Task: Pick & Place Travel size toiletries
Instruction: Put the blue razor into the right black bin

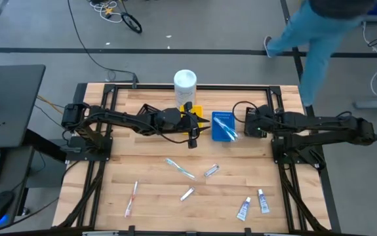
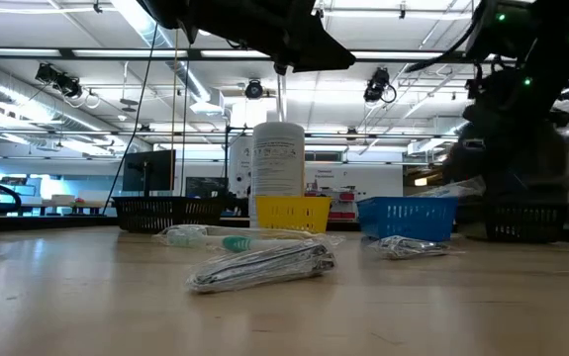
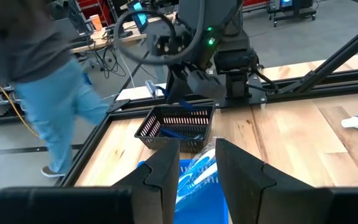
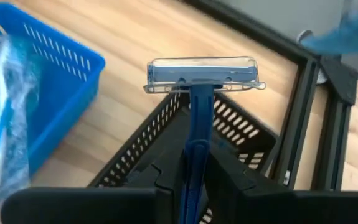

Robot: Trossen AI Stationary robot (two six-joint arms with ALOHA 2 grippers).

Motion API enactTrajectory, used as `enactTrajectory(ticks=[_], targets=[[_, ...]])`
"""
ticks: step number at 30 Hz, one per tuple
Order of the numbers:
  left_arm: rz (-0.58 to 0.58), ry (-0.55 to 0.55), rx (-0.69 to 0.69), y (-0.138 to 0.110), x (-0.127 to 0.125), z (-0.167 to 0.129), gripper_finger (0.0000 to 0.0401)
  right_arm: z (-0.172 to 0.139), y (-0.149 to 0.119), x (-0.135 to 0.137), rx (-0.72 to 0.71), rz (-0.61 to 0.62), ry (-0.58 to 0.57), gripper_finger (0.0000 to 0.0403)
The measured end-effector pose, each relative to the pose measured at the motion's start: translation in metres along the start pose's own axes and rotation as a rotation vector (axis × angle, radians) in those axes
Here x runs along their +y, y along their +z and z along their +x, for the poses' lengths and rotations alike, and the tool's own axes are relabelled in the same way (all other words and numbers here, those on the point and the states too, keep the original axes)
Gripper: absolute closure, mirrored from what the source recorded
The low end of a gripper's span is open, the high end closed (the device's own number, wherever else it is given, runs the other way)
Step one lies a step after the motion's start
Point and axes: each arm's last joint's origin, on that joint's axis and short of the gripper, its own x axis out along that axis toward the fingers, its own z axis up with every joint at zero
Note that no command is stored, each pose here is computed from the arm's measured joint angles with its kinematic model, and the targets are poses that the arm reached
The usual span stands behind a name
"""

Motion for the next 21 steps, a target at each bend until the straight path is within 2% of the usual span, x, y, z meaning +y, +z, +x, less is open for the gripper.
enactTrajectory(ticks=[10, 16, 21], targets=[[-0.002, 0.000, 0.000, 0.000, 0.000, 0.000, 0.0288, 0.021, 0.000, 0.009, 0.114, -0.040, -0.086, 0.0335], [0.000, 0.000, 0.000, 0.000, 0.000, 0.000, 0.0288, 0.028, 0.002, 0.011, 0.130, -0.032, -0.108, 0.0335], [0.087, 0.001, 0.001, 0.000, 0.000, 0.000, 0.0288, 0.028, 0.003, 0.012, 0.124, -0.023, -0.099, 0.0335]])
